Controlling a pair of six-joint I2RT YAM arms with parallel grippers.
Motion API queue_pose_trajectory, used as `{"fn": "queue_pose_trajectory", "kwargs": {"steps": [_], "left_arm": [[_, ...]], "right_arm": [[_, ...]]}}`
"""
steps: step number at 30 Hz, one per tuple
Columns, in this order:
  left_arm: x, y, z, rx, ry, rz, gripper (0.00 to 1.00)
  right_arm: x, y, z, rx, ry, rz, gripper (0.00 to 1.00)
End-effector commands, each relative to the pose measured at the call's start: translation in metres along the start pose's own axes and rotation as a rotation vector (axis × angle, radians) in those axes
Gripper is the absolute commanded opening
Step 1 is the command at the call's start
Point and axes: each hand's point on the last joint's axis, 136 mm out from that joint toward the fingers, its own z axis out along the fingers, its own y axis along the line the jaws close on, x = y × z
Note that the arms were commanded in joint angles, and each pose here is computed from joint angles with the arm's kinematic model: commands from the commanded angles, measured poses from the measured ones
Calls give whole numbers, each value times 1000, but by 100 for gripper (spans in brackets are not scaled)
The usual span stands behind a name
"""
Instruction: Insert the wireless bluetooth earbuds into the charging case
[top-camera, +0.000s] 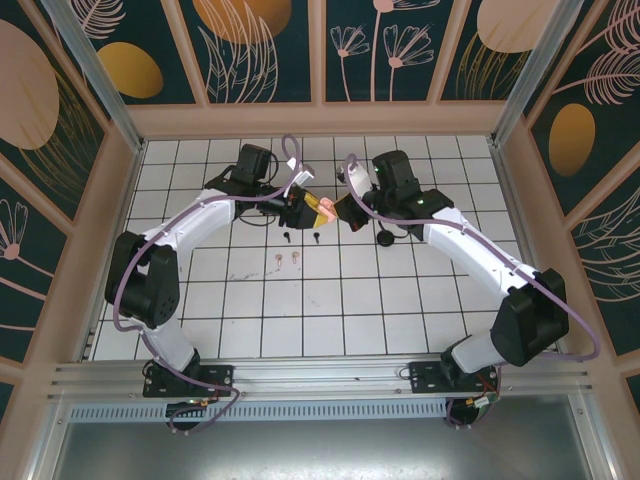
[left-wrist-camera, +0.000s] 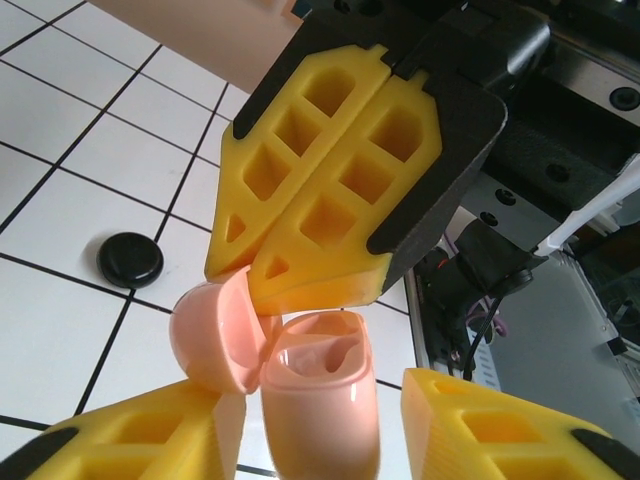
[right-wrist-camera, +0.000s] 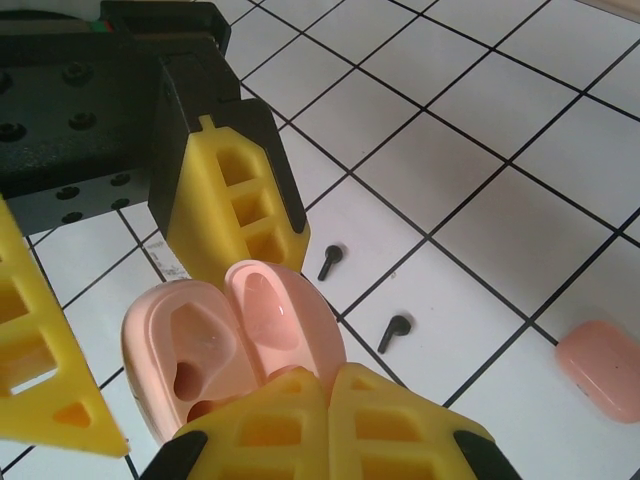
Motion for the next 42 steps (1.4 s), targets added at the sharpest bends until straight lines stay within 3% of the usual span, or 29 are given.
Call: {"fn": "queue_pose_trajectory", "kwargs": {"steps": [1, 9, 11, 13, 15, 20, 25, 29, 42], "left_arm": [[-11, -8, 0, 54, -21, 43, 41], [-11, -9, 0, 64, -27, 40, 16], [-12, -8, 0, 57, -37, 43, 12], [-15, -7, -1, 31, -56, 47, 8], [-18, -2, -2, -12, -84, 56, 3], [-36, -1, -14, -123, -162, 103, 0], [-57, 5, -47, -269, -312, 124, 0], [-73, 9, -82, -406, -475, 143, 0], [-71, 20, -186, -906, -847, 107, 0]], "right_arm": [[-11, 13, 2, -41, -19, -24, 0], [-16, 10, 1, -19, -30, -22, 0], [-22, 6, -2, 5, -45, -15, 8], [-29, 4, -8, 29, -64, -1, 27], [-35, 2, -16, 45, -87, 14, 39], [-44, 10, -48, 44, -157, 67, 53], [-33, 17, -66, 45, -182, 155, 55], [-15, 14, -58, 55, -162, 275, 55], [36, 37, 52, 141, 44, 559, 53]]}}
